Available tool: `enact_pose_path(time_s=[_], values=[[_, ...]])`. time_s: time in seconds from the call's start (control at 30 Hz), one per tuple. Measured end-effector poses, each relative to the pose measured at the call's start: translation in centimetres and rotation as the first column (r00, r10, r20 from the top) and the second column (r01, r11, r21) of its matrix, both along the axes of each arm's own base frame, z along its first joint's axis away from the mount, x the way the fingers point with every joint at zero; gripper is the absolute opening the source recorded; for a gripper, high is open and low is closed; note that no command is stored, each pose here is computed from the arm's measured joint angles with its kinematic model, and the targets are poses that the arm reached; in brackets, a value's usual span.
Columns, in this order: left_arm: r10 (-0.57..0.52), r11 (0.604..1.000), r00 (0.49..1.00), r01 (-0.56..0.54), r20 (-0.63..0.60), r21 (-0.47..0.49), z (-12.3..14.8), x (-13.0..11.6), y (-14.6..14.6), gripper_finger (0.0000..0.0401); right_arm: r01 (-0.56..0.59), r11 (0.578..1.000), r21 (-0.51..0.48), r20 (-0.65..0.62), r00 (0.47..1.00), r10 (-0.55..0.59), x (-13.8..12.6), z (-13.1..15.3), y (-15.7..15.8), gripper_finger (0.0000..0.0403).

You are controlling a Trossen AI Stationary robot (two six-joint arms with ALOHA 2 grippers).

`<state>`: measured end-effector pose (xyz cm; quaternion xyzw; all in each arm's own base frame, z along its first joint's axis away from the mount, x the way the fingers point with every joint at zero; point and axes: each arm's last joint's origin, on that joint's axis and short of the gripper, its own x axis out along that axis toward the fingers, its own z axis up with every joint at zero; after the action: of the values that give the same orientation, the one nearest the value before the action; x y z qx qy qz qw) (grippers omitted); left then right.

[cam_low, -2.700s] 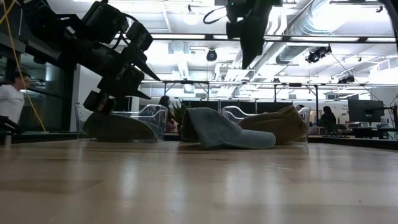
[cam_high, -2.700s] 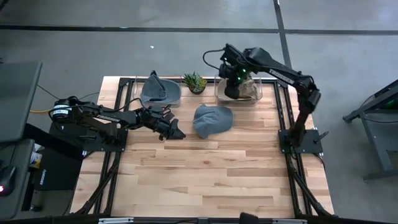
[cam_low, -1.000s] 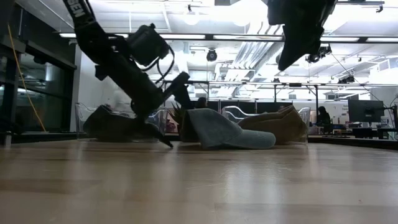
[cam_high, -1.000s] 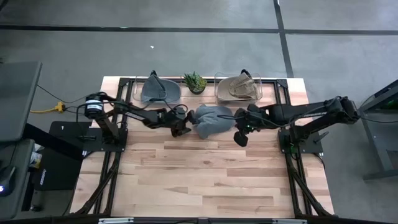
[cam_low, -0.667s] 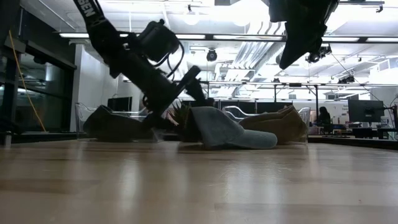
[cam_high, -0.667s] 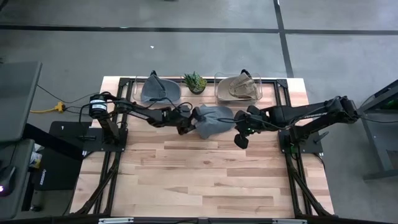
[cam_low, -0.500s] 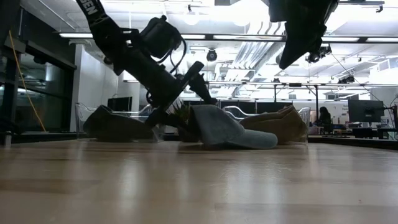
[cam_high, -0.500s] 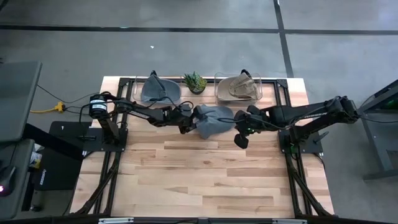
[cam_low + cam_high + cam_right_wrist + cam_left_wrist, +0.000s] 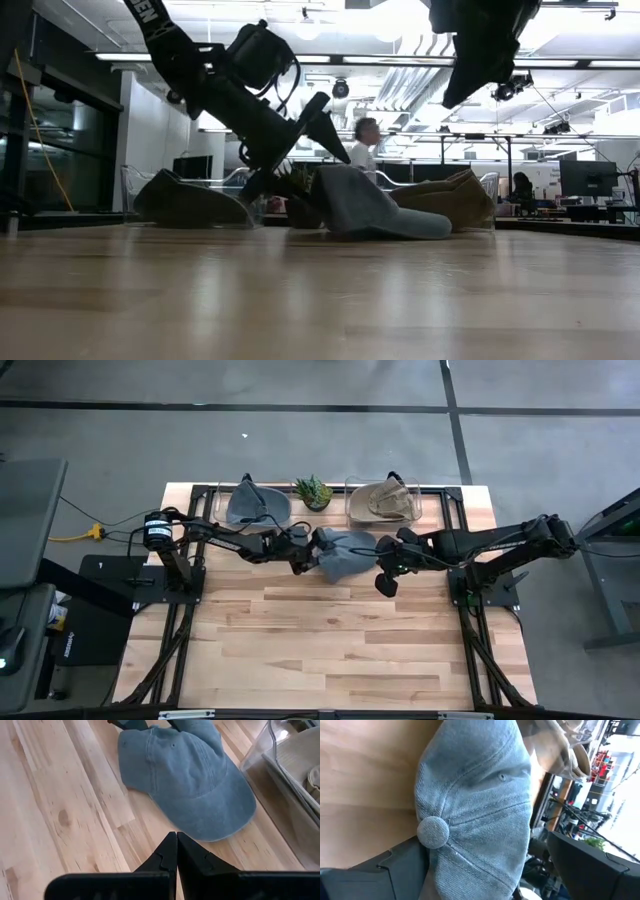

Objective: Pick & Place hat
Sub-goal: Put the gray cap into the left transparent bin

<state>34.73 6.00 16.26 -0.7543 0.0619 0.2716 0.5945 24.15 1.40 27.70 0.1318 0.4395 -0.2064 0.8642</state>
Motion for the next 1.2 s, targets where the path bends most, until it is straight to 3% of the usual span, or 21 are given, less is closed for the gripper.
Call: enact_pose_path(time_s=[0.4,0.5,0.8,0.97,1.2], values=[[-0.027,0.999,1.0,0.026,-0.01,-0.036,-0.2,-0.1,-0.1,0.0326,-0.019,1.0,-0.004,-0.003,1.0,0.019,0.0,0.0,0.0,0.0],[-0.013,0.999,0.998,0.01,-0.068,-0.048,-0.7,-0.4,-0.2,0.0324,-0.021,1.0,-0.001,-0.004,1.0,0.021,0.0,0.0,0.0,0.0],[0.001,0.999,0.999,-0.002,-0.04,-0.039,-0.4,-0.2,-0.1,0.0324,-0.028,1.0,-0.004,-0.005,1.0,0.028,0.0,0.0,0.0,0.0],[-0.002,0.997,0.997,-0.004,-0.082,-0.074,-1.7,-0.2,-0.1,0.0324,-0.027,1.0,-0.004,-0.005,1.0,0.027,0.0,0.0,0.0,0.0],[0.009,0.996,1.0,-0.01,-0.01,-0.09,-1.2,0.2,-0.1,0.0323,-0.031,1.0,-0.006,-0.006,1.0,0.031,0.0,0.0,0.0,0.0]])
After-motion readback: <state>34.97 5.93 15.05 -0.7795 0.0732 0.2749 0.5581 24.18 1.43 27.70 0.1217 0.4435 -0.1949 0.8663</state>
